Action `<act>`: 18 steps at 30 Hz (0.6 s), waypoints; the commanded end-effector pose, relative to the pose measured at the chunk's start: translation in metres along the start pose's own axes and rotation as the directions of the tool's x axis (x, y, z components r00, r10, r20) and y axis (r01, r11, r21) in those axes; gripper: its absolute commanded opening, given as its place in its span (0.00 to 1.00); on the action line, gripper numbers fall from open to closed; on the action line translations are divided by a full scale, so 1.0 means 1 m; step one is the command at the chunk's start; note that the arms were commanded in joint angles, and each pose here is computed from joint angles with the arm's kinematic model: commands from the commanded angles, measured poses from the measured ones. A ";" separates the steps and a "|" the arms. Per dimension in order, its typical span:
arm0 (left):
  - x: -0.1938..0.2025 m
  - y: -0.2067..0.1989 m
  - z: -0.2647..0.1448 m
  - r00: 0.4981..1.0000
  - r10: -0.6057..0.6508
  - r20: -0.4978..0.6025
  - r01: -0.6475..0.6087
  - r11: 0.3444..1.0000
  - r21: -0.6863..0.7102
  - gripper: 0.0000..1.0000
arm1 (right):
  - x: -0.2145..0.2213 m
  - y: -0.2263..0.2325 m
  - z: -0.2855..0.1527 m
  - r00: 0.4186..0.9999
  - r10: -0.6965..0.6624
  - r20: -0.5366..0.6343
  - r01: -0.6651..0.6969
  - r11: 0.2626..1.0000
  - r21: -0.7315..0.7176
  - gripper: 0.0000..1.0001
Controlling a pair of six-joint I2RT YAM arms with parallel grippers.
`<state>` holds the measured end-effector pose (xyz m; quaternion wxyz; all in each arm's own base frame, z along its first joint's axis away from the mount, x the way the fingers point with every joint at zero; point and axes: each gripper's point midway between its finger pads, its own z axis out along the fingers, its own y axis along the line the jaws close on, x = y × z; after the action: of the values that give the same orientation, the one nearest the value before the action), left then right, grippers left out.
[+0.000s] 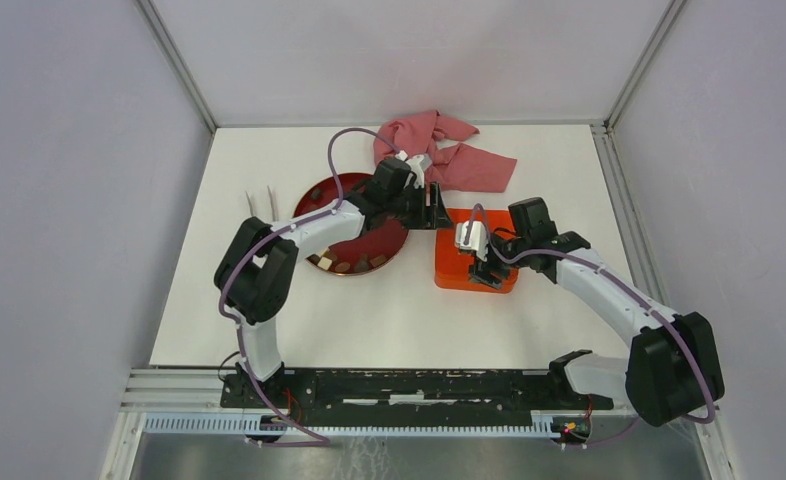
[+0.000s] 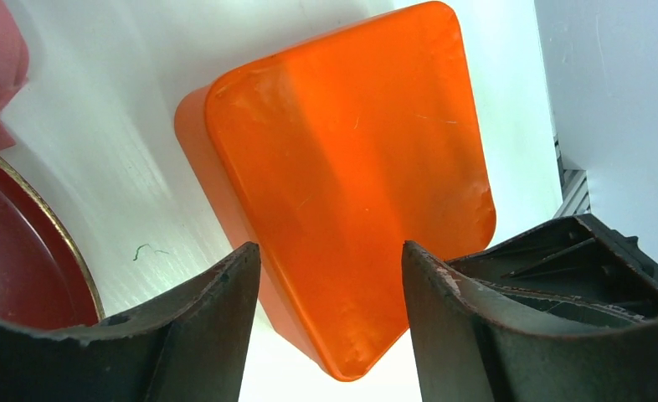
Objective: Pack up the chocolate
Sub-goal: Close the box lid on the packing box.
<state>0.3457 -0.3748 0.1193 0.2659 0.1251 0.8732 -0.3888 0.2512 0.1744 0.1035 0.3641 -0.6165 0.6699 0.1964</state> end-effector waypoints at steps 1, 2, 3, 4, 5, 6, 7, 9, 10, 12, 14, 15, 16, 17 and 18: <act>-0.008 0.002 -0.008 0.998 0.056 0.021 -0.055 0.998 -0.017 0.68 | -0.018 -0.001 0.000 0.998 0.029 0.060 -0.027 0.999 -0.034 0.62; -0.009 0.006 -0.008 0.998 0.056 0.020 -0.055 0.998 -0.026 0.68 | -0.016 -0.002 0.001 0.998 0.032 0.053 -0.031 0.999 -0.026 0.61; -0.008 0.009 -0.008 0.998 0.056 0.015 -0.055 0.998 -0.031 0.68 | -0.013 -0.003 0.002 0.998 0.036 0.041 -0.036 0.999 -0.020 0.61; -0.007 0.011 -0.007 0.999 0.054 0.009 -0.054 0.998 -0.032 0.68 | -0.008 -0.004 0.002 0.999 0.040 0.023 -0.040 0.999 -0.012 0.61; -0.007 0.012 -0.006 0.999 0.052 0.006 -0.052 0.998 -0.031 0.68 | -0.004 -0.004 0.003 0.999 0.042 0.004 -0.042 0.999 -0.011 0.60; -0.005 0.013 -0.006 0.999 0.050 0.001 -0.050 0.998 -0.029 0.67 | 0.000 -0.003 0.004 0.999 0.046 -0.011 -0.046 0.999 -0.016 0.59; -0.004 0.013 -0.005 0.999 0.048 -0.006 -0.048 0.999 -0.025 0.67 | 0.003 -0.003 0.004 0.999 0.045 -0.025 -0.045 0.999 -0.020 0.59; 0.000 0.014 -0.002 0.999 0.041 -0.018 -0.041 0.999 -0.014 0.67 | 0.009 0.000 0.006 0.998 0.048 -0.045 -0.050 0.998 -0.026 0.58; 0.002 0.014 0.000 0.999 0.036 -0.024 -0.037 0.999 -0.008 0.67 | 0.013 0.000 0.006 0.997 0.051 -0.057 -0.052 0.998 -0.025 0.58; 0.006 0.014 0.002 0.999 0.027 -0.030 -0.027 1.000 0.005 0.66 | 0.019 0.002 0.007 0.995 0.051 -0.082 -0.054 0.998 -0.029 0.57; 0.011 0.014 0.005 0.999 0.016 -0.041 -0.015 1.000 0.016 0.66 | 0.022 0.004 0.005 0.994 0.048 -0.096 -0.051 0.998 -0.032 0.54; 0.013 0.014 0.006 0.999 0.012 -0.046 -0.011 1.000 0.022 0.66 | 0.023 0.006 0.004 0.994 0.046 -0.099 -0.049 0.998 -0.035 0.53; 0.014 0.014 0.006 0.999 0.008 -0.049 -0.007 1.000 0.025 0.65 | 0.024 0.007 0.004 0.994 0.043 -0.101 -0.047 0.998 -0.034 0.53; 0.017 0.015 0.007 0.998 0.004 -0.055 -0.002 1.000 0.028 0.65 | 0.025 0.008 0.003 0.994 0.039 -0.101 -0.043 0.999 -0.033 0.52; 0.018 0.015 0.008 0.998 0.003 -0.055 -0.001 1.000 0.032 0.65 | 0.026 0.010 0.003 0.994 0.040 -0.106 -0.044 0.998 -0.033 0.50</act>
<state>0.3436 -0.3655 0.1007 0.2441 0.1266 0.8824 -0.3819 0.2452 0.1648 0.0786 0.3124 -0.6106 0.7008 0.1962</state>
